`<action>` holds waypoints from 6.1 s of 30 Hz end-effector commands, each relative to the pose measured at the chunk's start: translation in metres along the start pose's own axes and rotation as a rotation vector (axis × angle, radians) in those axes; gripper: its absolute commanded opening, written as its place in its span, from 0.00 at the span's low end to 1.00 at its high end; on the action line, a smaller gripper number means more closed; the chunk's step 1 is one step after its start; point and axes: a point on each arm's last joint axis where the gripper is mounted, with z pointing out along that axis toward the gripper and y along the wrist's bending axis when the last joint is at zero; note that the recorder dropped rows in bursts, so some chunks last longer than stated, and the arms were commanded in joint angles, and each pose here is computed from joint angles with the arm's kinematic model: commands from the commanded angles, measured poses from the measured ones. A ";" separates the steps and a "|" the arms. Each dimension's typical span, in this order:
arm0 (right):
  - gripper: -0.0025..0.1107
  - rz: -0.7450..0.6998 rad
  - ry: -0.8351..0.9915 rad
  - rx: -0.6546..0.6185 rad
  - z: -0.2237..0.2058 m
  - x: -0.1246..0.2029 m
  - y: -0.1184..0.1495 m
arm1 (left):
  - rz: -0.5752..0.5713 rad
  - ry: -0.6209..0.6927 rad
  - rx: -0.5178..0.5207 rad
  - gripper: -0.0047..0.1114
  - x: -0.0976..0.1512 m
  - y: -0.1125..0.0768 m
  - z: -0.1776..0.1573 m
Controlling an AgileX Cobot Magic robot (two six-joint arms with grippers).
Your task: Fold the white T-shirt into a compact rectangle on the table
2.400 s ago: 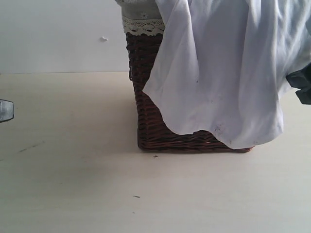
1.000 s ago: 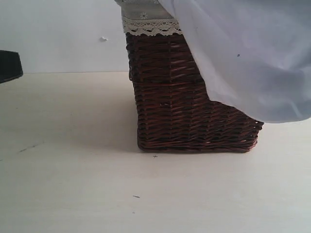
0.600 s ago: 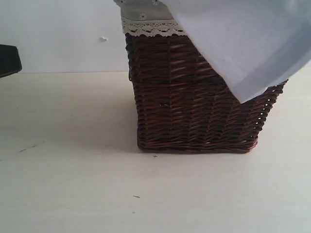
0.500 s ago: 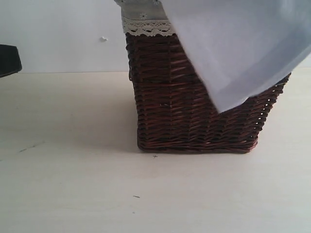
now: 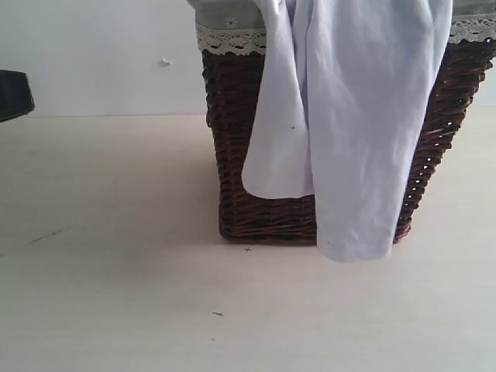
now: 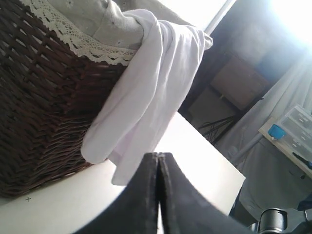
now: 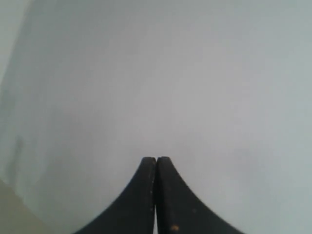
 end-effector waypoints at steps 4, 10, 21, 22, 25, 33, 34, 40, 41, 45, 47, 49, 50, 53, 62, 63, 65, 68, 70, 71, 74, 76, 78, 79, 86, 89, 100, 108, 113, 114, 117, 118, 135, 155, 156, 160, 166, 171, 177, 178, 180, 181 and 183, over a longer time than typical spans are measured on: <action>0.02 0.395 0.423 0.152 0.049 0.094 -0.060 | 0.020 0.023 0.018 0.04 0.001 -0.003 0.000; 0.02 0.403 0.731 0.364 0.049 0.171 -0.091 | 0.029 0.040 0.011 0.04 0.002 -0.002 0.000; 0.02 0.372 1.406 0.052 0.010 0.348 -0.016 | 0.045 0.056 -0.027 0.04 0.004 0.001 0.000; 0.02 0.383 1.419 0.021 -0.005 0.359 0.001 | 0.046 0.057 -0.029 0.04 0.004 0.002 0.000; 0.08 0.407 1.314 -0.024 -0.028 0.380 0.035 | 0.045 0.055 -0.031 0.04 0.004 0.002 0.000; 0.48 0.588 1.241 0.101 -0.047 0.473 0.083 | 0.048 0.060 -0.038 0.04 0.004 0.002 0.000; 0.48 0.592 1.234 0.119 -0.046 0.477 0.084 | 0.046 0.061 -0.039 0.04 0.004 0.003 0.000; 0.50 0.512 1.256 0.215 -0.045 0.489 0.073 | 0.033 0.092 -0.056 0.04 0.007 0.004 0.000; 0.52 0.499 1.271 0.229 -0.046 0.490 0.072 | 0.034 0.091 -0.058 0.04 0.007 0.004 0.000; 0.59 0.427 1.317 0.276 -0.051 0.491 0.066 | 0.035 0.083 -0.071 0.04 0.006 0.005 0.000; 0.61 0.397 1.315 0.296 -0.052 0.491 0.064 | 0.035 0.082 -0.072 0.04 0.006 0.006 0.000; 0.63 0.369 1.279 0.286 -0.049 0.491 0.062 | 0.035 0.082 -0.072 0.04 0.006 0.006 0.000; 0.64 0.365 1.247 0.272 -0.046 0.490 0.062 | 0.035 0.081 -0.074 0.04 0.006 0.006 0.000; 0.64 0.350 1.156 0.228 -0.037 0.489 0.063 | 0.035 0.081 -0.074 0.04 0.006 0.006 0.000; 0.09 0.250 1.087 0.128 -0.010 0.499 0.062 | 0.035 0.081 -0.074 0.04 0.006 0.006 0.000; 0.03 0.247 1.085 0.136 -0.006 0.495 0.060 | 0.035 0.081 -0.074 0.04 0.006 0.006 0.000; 0.02 0.240 1.079 0.162 0.002 0.481 0.054 | 0.035 0.081 -0.074 0.04 0.006 0.006 0.000; 0.02 0.201 1.016 0.205 0.010 0.440 0.041 | 0.035 0.081 -0.074 0.04 0.006 0.006 0.000; 0.02 0.125 0.908 0.237 0.014 0.395 0.028 | 0.035 0.081 -0.074 0.04 0.006 0.006 0.000; 0.02 0.091 0.851 0.254 0.014 0.375 0.023 | 0.037 0.081 -0.074 0.04 0.006 0.006 0.000; 0.02 -0.005 0.570 0.314 0.011 0.286 0.006 | 0.040 0.083 -0.075 0.04 0.006 0.006 0.000; 0.02 -0.056 0.420 0.368 0.009 0.234 -0.005 | 0.038 0.083 -0.075 0.04 0.006 0.006 0.000; 0.02 -0.078 0.350 0.445 0.008 0.194 -0.017 | 0.037 0.092 -0.064 0.04 0.008 0.005 0.000; 0.02 -0.083 0.341 0.472 0.010 0.182 -0.022 | 0.037 0.102 -0.047 0.04 0.009 0.004 0.000; 0.02 -0.156 0.292 0.515 0.047 0.123 -0.043 | 0.060 0.187 0.093 0.04 0.018 -0.005 0.023; 0.02 -0.144 0.221 0.495 0.062 0.104 -0.046 | 0.053 0.214 0.150 0.04 0.023 -0.004 0.039; 0.02 -0.075 -0.054 0.401 0.080 0.047 -0.045 | 0.100 0.263 0.305 0.04 0.050 -0.011 0.118; 0.02 -0.036 -0.325 0.265 0.060 0.004 -0.032 | 0.141 0.360 0.335 0.04 0.059 -0.012 0.182; 0.02 0.025 -0.447 0.144 0.042 -0.018 -0.021 | 0.156 0.400 0.362 0.04 0.067 -0.014 0.229; 0.02 0.044 -0.470 0.110 0.039 -0.021 -0.018 | 0.161 0.403 0.359 0.04 0.068 -0.014 0.238; 0.02 0.081 -0.504 0.010 0.029 -0.030 -0.009 | 0.177 0.411 0.350 0.04 0.073 -0.014 0.261; 0.02 0.084 -0.501 -0.024 0.026 -0.031 -0.005 | 0.179 0.411 0.341 0.04 0.074 -0.015 0.269; 0.02 0.061 -0.289 -0.377 -0.024 -0.037 0.034 | 0.264 0.238 0.001 0.04 0.050 0.009 0.363; 0.02 0.008 0.217 0.231 0.029 0.028 -0.026 | 0.675 0.630 0.074 0.04 -0.028 -0.007 0.260; 0.02 0.010 0.247 0.228 0.042 0.038 -0.028 | 0.670 0.690 0.071 0.04 -0.034 -0.002 0.247; 0.02 0.018 0.319 0.218 0.075 0.063 -0.031 | 0.641 0.851 0.107 0.04 -0.045 0.002 0.210; 0.02 0.098 0.443 0.151 0.115 0.104 -0.028 | 0.578 0.810 -0.057 0.04 -0.069 0.023 0.166; 0.02 0.119 0.614 0.083 0.128 0.142 -0.021 | 0.505 0.566 -0.240 0.04 -0.087 0.037 0.128; 0.02 0.128 0.801 0.006 0.112 0.180 -0.007 | 0.466 0.455 -0.240 0.04 -0.076 0.031 0.104; 0.02 0.127 0.839 -0.003 0.106 0.188 -0.005 | 0.473 0.455 -0.205 0.04 -0.072 0.028 0.104; 0.02 0.119 0.924 -0.002 0.092 0.206 -0.001 | 0.468 0.472 -0.142 0.04 -0.063 0.022 0.105; 0.02 0.107 0.974 0.003 0.083 0.217 0.001 | 0.461 0.493 -0.100 0.04 -0.056 0.019 0.107; 0.02 0.079 1.065 0.001 0.067 0.238 0.005 | 0.449 0.519 -0.049 0.04 -0.047 0.015 0.109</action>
